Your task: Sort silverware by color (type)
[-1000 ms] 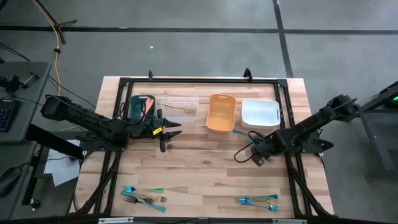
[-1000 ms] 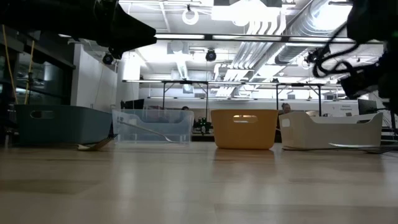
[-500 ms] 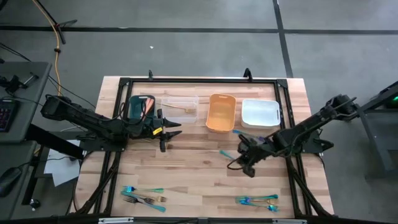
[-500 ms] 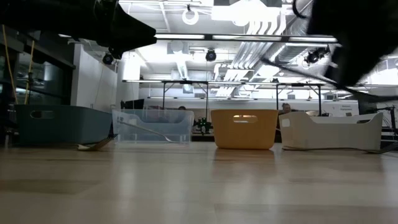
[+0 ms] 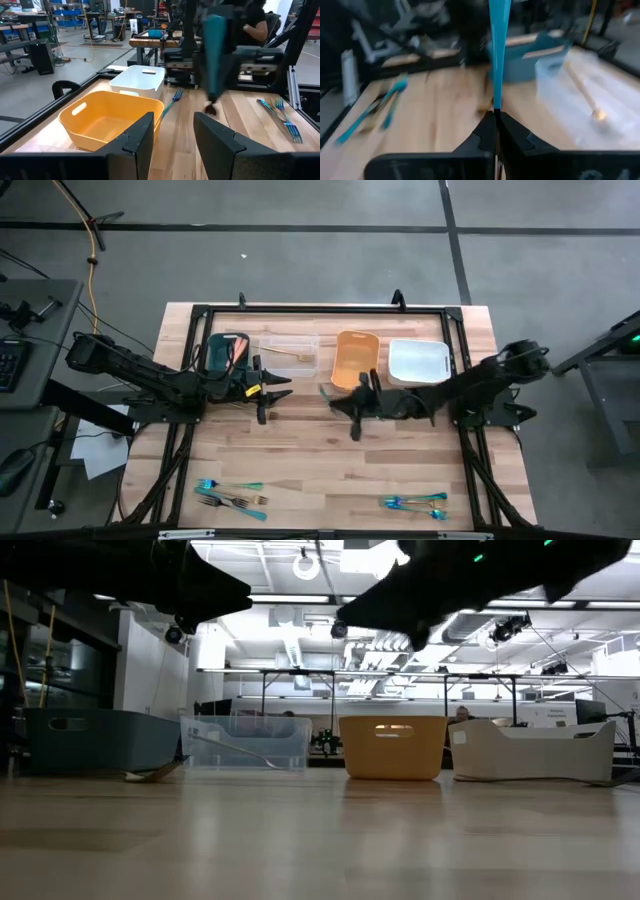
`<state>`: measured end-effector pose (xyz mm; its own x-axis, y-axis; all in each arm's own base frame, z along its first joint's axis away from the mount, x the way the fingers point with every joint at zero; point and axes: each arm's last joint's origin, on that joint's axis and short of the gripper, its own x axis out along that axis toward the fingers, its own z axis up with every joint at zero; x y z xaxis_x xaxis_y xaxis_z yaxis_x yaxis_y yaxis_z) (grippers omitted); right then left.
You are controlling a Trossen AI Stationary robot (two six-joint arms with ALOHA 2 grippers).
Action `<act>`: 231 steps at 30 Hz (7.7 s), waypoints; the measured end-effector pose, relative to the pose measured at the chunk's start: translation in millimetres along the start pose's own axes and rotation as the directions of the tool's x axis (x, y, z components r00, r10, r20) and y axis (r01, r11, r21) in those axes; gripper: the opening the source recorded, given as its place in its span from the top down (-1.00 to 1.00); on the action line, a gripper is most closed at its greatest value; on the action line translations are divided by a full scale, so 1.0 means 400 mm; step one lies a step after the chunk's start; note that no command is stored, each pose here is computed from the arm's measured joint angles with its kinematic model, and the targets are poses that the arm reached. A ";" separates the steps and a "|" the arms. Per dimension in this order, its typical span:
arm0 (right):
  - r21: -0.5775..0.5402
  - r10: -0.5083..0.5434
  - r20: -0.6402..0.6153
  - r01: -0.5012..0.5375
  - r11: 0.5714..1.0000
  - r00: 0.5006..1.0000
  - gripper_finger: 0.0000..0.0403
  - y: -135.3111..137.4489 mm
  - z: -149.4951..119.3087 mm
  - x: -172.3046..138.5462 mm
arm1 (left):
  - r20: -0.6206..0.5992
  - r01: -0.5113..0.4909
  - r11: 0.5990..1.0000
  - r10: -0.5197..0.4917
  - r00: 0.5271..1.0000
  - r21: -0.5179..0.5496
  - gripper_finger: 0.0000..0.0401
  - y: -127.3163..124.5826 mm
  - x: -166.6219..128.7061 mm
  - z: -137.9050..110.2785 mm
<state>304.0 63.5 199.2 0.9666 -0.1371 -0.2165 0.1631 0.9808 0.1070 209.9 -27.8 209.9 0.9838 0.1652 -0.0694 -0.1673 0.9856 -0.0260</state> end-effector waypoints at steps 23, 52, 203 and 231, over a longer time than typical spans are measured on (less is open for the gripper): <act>-0.024 0.082 0.127 -0.080 0.997 0.989 1.00 -0.105 0.004 0.073 | 0.046 0.001 1.000 -0.002 0.999 0.013 0.35 -0.001 0.000 0.012; 0.094 -0.444 -0.559 0.585 0.805 0.700 1.00 -0.302 0.085 0.032 | 0.079 0.000 1.000 -0.002 0.997 0.025 0.35 -0.001 -0.001 0.020; -0.168 0.026 0.058 -0.016 0.986 0.998 0.59 -0.071 0.002 -0.060 | -0.984 0.220 0.971 0.056 0.171 0.093 0.35 -0.544 -0.173 -0.161; -0.162 0.025 0.055 -0.016 0.987 0.998 0.59 -0.072 0.002 -0.060 | -0.995 0.183 0.979 0.073 0.068 0.085 0.76 -0.513 -0.162 -0.228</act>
<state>276.2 38.6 202.0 0.9798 -0.1195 -0.1601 0.1132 0.9924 -0.0479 174.8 -244.2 128.7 -0.0096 0.0464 -0.9989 0.0214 0.9987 0.0461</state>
